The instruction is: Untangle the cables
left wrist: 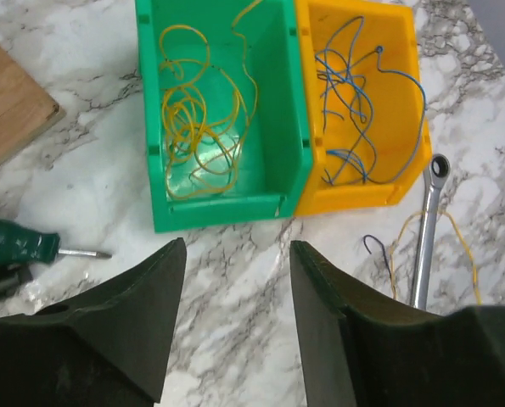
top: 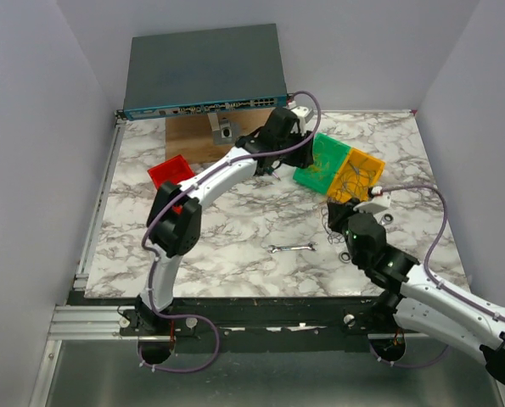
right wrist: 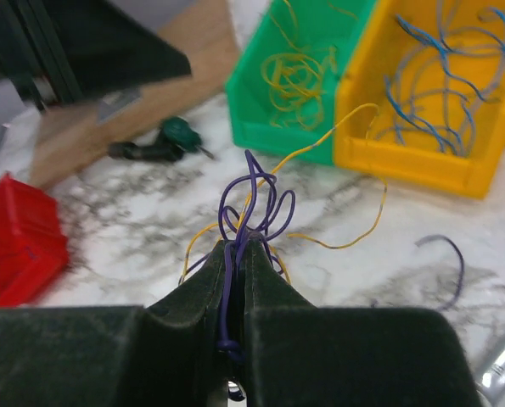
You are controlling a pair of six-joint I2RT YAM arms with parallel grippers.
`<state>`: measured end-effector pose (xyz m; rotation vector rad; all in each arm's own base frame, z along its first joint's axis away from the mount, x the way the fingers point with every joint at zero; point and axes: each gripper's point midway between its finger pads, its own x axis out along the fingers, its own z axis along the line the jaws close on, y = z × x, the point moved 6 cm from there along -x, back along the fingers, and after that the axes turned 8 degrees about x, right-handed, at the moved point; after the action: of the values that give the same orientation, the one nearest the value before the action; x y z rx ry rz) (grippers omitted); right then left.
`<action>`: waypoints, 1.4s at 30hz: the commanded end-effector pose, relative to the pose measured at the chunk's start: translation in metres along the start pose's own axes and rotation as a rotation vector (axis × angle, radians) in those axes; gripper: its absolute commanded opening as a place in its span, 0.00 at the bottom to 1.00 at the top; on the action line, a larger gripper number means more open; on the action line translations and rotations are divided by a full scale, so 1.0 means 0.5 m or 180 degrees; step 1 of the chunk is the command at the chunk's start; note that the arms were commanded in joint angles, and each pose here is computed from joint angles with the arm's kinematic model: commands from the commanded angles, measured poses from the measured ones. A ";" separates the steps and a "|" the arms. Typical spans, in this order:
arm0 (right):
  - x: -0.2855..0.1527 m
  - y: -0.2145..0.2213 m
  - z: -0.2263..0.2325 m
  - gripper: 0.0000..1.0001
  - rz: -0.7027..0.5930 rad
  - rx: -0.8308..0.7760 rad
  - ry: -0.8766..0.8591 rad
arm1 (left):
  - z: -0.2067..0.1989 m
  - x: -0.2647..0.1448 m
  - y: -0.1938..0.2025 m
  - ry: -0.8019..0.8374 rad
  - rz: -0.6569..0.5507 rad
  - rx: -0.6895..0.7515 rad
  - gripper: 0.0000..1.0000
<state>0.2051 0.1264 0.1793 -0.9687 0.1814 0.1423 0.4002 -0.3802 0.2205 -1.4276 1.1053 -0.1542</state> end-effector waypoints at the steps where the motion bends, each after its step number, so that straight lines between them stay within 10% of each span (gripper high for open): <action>1: -0.007 -0.055 0.097 0.01 0.0256 -0.0147 -0.0361 | -0.048 -0.172 -0.084 0.0148 -0.0623 0.0107 0.56; 13: -0.023 -0.068 0.325 0.04 0.1213 -0.0507 -0.1855 | -0.001 -0.451 0.101 -0.0581 -0.1198 -0.0263 0.71; 18: 0.026 0.009 0.289 0.61 0.1509 -0.0426 -0.1303 | 0.015 -0.482 0.212 -0.0638 -0.1096 -0.0460 0.75; 27: 0.034 0.093 0.176 0.66 0.1686 -0.0700 -0.0802 | 0.006 -0.442 0.352 -0.0352 -0.0421 -0.0665 0.74; 42: 0.078 0.225 0.098 0.51 0.2218 -0.1145 -0.0369 | 0.041 -0.335 0.373 -0.0640 -0.0003 -0.0917 0.71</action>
<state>0.2243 0.2315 0.1265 -1.1924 0.3540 0.8810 0.2112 -0.1978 0.1364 -1.6109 1.0187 0.1669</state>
